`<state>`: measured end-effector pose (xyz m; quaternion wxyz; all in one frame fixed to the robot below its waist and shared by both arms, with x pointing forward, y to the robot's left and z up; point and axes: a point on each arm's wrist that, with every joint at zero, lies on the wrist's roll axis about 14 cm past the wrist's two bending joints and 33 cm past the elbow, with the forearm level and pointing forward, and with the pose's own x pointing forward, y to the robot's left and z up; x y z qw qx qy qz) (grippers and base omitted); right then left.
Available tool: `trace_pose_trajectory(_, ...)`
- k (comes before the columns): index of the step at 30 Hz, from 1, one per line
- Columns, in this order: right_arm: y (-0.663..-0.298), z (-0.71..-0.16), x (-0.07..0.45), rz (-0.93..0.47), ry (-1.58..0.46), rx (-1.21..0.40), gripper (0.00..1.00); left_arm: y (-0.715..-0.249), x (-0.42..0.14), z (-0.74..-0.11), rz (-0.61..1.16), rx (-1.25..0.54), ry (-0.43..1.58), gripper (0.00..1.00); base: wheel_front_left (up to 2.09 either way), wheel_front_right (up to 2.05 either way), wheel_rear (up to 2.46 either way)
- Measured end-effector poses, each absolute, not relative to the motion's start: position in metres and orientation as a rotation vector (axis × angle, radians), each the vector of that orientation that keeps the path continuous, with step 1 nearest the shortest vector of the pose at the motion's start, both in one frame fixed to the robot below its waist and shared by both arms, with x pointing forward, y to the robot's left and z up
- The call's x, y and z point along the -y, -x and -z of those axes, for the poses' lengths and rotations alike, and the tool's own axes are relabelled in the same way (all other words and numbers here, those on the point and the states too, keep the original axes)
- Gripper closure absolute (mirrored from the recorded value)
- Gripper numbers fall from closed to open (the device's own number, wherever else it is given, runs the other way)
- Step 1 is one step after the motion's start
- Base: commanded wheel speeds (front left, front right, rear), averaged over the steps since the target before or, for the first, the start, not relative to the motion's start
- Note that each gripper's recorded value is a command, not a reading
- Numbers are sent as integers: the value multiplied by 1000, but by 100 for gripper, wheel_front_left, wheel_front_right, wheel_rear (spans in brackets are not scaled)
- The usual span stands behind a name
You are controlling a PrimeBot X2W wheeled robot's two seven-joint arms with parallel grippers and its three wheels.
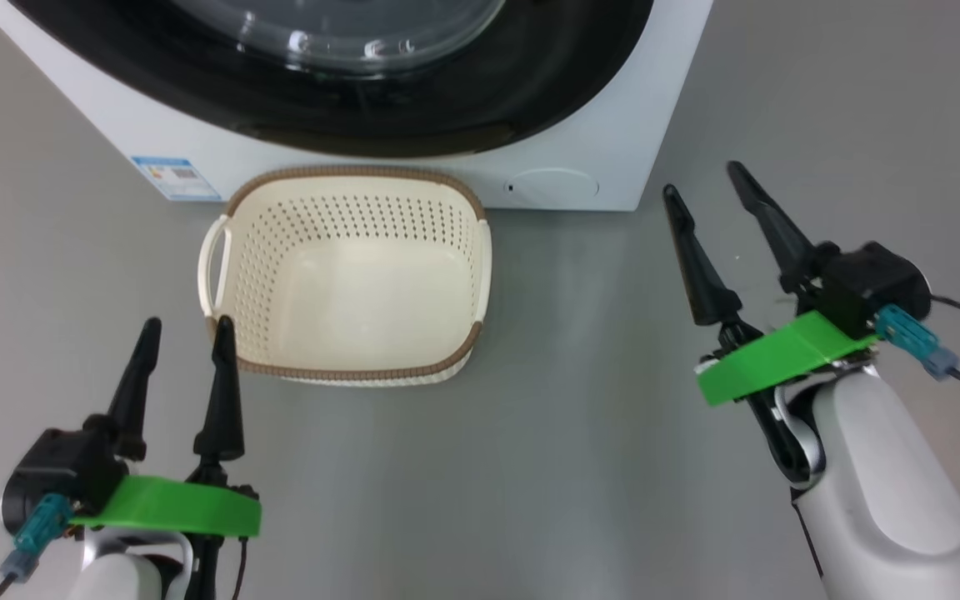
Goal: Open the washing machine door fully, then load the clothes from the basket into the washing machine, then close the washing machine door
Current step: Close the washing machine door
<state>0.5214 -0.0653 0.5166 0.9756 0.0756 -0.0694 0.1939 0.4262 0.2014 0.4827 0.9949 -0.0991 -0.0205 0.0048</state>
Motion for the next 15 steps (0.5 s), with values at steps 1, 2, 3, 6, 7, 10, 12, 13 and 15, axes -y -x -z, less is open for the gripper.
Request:
trace_pose_trajectory(1, -519, -519, 71, -373, -157, 146, 0, -424, -202, -484, -11, 43, 196, 0, 0, 0, 0)
trace_pose_trajectory(2, -516, -521, 78, -353, -159, 150, 0, -422, -202, -486, -11, 47, 194, 0, 0, 0, 0)
trace_pose_trajectory(3, -512, -522, 84, -335, -159, 152, 0, -420, -202, -487, -11, 50, 195, 0, 0, 0, 0)
trace_pose_trajectory(6, -497, -517, 99, -297, -159, 134, 0, -415, -200, -492, -6, 59, 190, 0, 0, 0, 0)
trace_pose_trajectory(7, -492, -515, 102, -286, -160, 127, 0, -414, -199, -493, -5, 61, 192, 0, 0, 0, 0)
trace_pose_trajectory(10, -478, -511, 115, -250, -161, 115, 0, -411, -198, -497, 0, 72, 187, 0, 0, 0, 0)
trace_pose_trajectory(12, -470, -511, 124, -228, -157, 114, 0, -407, -197, -498, 1, 73, 186, 0, 0, 0, 0)
trace_pose_trajectory(13, -466, -511, 128, -220, -155, 112, 0, -406, -197, -498, 1, 73, 184, 0, 0, 0, 0)
trace_pose_trajectory(15, -458, -510, 135, -202, -151, 108, 0, -403, -197, -498, 0, 71, 184, 0, 0, 0, 0)
